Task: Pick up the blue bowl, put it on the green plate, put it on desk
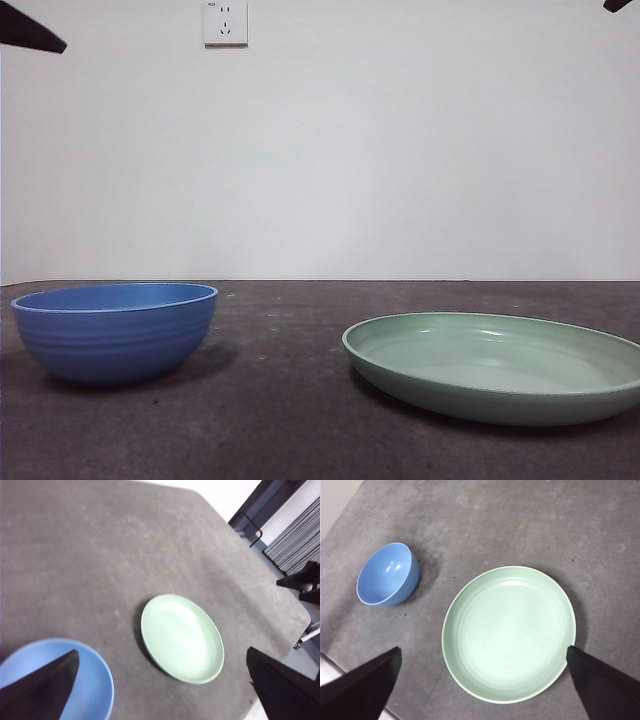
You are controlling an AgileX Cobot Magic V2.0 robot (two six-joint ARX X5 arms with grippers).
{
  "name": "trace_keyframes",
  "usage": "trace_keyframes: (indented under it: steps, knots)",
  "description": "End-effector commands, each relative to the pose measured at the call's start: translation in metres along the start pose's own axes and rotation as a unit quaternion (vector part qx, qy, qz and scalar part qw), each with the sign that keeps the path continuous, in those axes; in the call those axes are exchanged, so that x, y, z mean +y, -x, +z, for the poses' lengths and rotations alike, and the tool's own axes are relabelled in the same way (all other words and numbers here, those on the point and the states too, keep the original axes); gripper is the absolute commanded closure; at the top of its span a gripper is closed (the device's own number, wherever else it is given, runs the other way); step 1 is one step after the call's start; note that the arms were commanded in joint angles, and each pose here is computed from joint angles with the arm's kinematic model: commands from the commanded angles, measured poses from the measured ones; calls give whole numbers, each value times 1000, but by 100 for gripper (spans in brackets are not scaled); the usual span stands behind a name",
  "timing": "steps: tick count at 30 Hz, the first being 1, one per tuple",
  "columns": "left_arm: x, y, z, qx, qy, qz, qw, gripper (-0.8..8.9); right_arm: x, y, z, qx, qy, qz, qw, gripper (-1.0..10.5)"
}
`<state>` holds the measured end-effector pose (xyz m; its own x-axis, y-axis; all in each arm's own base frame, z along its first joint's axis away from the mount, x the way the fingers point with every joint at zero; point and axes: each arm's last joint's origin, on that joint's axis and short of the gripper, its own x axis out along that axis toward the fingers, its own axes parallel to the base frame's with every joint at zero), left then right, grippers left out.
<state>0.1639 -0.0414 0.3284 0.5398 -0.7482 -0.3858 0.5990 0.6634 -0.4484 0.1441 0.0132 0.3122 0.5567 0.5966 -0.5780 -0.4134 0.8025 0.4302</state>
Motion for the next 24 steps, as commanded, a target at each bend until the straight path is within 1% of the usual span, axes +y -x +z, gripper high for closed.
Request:
trace_keyframes:
  steps: [1, 3, 5, 7, 10, 11, 17, 20, 24]
  knots:
    - [2, -3, 3, 13, 14, 9, 1000, 250, 2, 1, 4, -5, 10, 4, 1000, 394]
    - [7, -7, 1, 27, 27, 37, 999, 250, 2, 1, 4, -5, 10, 5, 1000, 394]
    - [14, -10, -1, 39, 39, 81, 995, 250, 2, 1, 4, -5, 11, 6, 1000, 395]
    - [22, -16, -4, 59, 54, 125, 989, 250, 2, 1, 5, -5, 11, 6, 1000, 395]
    - [35, -26, -9, 96, 89, 167, 977, 250, 2, 1, 4, -5, 11, 6, 1000, 395]
    - [40, -31, -11, 111, 103, 176, 973, 250, 2, 1, 4, -5, 11, 6, 1000, 395]
    - [70, -62, -21, 184, 148, 189, 953, 251, 2, 1, 5, -6, 12, 6, 1000, 395]
    - [85, -75, -27, 211, 161, 208, 942, 251, 2, 1, 5, -6, 12, 6, 1000, 395]
    - [100, -91, -36, 239, 174, 209, 932, 252, 2, 1, 5, -6, 12, 6, 1000, 395]
